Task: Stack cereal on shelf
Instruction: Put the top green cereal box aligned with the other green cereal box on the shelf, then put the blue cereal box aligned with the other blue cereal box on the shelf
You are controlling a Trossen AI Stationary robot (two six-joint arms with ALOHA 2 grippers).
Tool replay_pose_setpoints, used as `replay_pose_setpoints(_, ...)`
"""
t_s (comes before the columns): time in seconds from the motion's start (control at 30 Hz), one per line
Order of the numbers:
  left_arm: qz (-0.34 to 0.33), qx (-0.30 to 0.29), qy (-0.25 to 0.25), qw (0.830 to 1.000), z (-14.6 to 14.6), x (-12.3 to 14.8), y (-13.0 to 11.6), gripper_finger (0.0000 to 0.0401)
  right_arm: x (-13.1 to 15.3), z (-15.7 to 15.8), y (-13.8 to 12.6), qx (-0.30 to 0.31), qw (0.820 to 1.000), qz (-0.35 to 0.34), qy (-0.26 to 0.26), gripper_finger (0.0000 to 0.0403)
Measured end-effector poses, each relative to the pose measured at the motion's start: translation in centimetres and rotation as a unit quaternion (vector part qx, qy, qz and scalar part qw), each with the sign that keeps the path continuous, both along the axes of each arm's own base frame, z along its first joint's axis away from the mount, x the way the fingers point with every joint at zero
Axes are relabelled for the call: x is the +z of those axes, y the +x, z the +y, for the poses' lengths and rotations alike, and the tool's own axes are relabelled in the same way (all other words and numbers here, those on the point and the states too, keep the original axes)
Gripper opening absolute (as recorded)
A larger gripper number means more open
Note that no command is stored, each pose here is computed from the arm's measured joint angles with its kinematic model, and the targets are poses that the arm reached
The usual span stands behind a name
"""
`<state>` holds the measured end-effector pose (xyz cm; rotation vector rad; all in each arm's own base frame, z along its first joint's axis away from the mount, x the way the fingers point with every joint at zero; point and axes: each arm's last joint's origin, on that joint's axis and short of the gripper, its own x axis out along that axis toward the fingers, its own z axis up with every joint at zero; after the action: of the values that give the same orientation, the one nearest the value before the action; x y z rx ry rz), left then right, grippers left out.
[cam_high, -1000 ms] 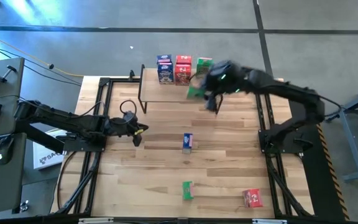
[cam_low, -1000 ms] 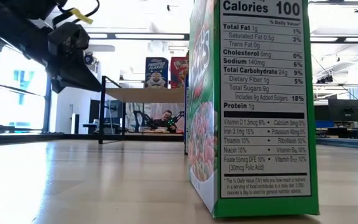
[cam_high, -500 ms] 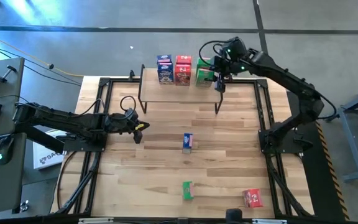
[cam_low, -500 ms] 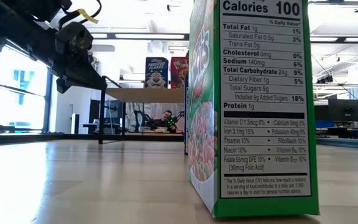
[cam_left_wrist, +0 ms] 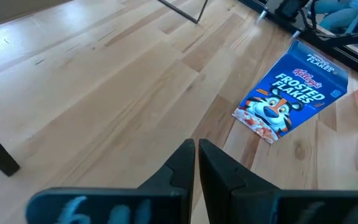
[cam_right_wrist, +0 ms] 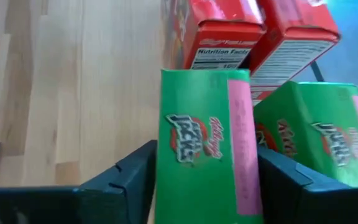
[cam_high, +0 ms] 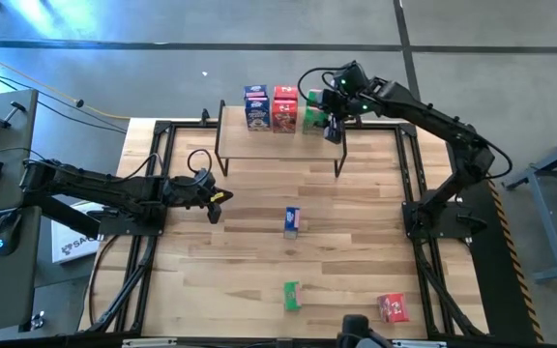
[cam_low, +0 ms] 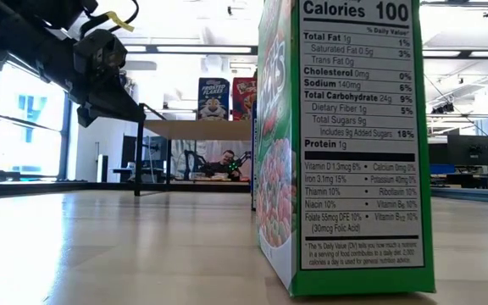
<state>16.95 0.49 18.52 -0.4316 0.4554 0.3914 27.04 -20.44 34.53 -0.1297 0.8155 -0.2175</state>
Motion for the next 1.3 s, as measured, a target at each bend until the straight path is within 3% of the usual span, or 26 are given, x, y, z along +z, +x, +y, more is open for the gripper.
replay_pose_setpoints(0.23,0.000,0.000,0.000,1.000,0.0,0.0,0.0,0.0014,0.6,0.0,0.0,-0.015,1.000,-0.007,-0.024,0.0250)
replay_pose_setpoints(0.6,0.001,-0.001,0.003,1.000,0.0,0.0,0.0,0.0014,5.1,2.0,-0.5,-0.008,0.995,-0.032,-0.094,0.0254)
replay_pose_setpoints(0.73,0.001,0.006,-0.001,1.000,0.3,0.0,0.0,0.0014,7.4,4.9,-1.6,-0.006,0.994,-0.013,-0.110,0.0241)
replay_pose_setpoints(0.83,-0.001,0.009,-0.004,1.000,0.7,0.0,0.0,0.0013,8.1,7.0,-2.4,-0.005,0.995,-0.021,-0.094,0.0204)
replay_pose_setpoints(1.0,-0.024,-0.012,0.007,1.000,1.4,-0.1,0.8,0.0001,4.6,9.5,-2.7,0.006,0.999,0.000,-0.046,0.0097)
replay_pose_setpoints(1.13,-0.042,-0.034,0.006,0.999,2.0,-1.1,1.5,0.0001,0.5,11.5,-2.5,0.013,0.999,-0.032,-0.018,0.0015)
replay_pose_setpoints(1.3,-0.080,-0.074,0.017,0.994,2.1,-1.9,2.6,0.0000,-3.8,14.2,-2.0,0.012,0.996,-0.076,0.034,0.0023)
